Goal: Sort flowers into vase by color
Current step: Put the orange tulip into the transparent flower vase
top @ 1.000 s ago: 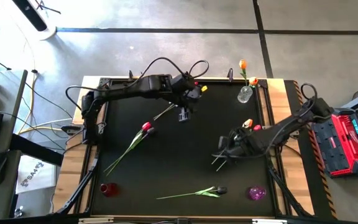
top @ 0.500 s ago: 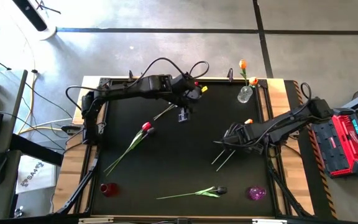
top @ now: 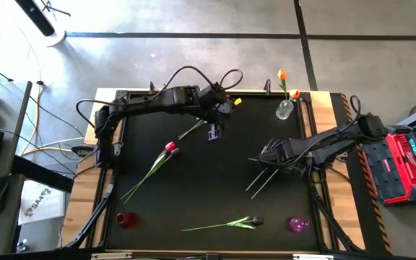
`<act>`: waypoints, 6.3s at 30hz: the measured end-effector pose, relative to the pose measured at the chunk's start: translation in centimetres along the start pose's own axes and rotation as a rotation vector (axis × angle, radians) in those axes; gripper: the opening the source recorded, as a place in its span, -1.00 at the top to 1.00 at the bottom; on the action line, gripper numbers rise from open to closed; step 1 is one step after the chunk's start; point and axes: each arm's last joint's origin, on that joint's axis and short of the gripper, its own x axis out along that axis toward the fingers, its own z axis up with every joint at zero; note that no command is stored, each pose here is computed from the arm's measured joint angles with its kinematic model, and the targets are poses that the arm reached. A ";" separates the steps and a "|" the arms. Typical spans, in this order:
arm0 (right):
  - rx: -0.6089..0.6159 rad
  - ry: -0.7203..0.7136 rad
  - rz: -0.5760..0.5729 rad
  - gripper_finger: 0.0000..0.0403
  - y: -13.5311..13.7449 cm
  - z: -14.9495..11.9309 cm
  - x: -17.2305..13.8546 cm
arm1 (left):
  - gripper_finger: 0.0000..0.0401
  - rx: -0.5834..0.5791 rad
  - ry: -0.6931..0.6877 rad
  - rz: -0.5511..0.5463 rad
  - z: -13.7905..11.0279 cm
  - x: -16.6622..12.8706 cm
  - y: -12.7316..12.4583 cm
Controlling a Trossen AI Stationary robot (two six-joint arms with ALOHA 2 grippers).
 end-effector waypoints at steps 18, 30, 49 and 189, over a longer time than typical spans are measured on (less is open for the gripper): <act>0.011 -0.083 -0.009 0.33 0.3 1.2 0.1 | -0.02 0.000 -0.020 0.004 0.2 0.0 0.0; 0.080 -0.095 0.041 0.33 1.4 2.0 0.2 | -0.02 -0.002 -0.020 0.004 0.2 0.0 0.1; -0.048 -0.189 -0.055 0.33 3.2 0.1 4.2 | -0.02 -0.005 -0.012 0.003 0.1 0.0 0.1; -1.094 -0.785 1.479 0.46 1.5 5.6 -25.8 | 1.00 -0.102 -0.328 -0.180 3.5 -3.0 -4.0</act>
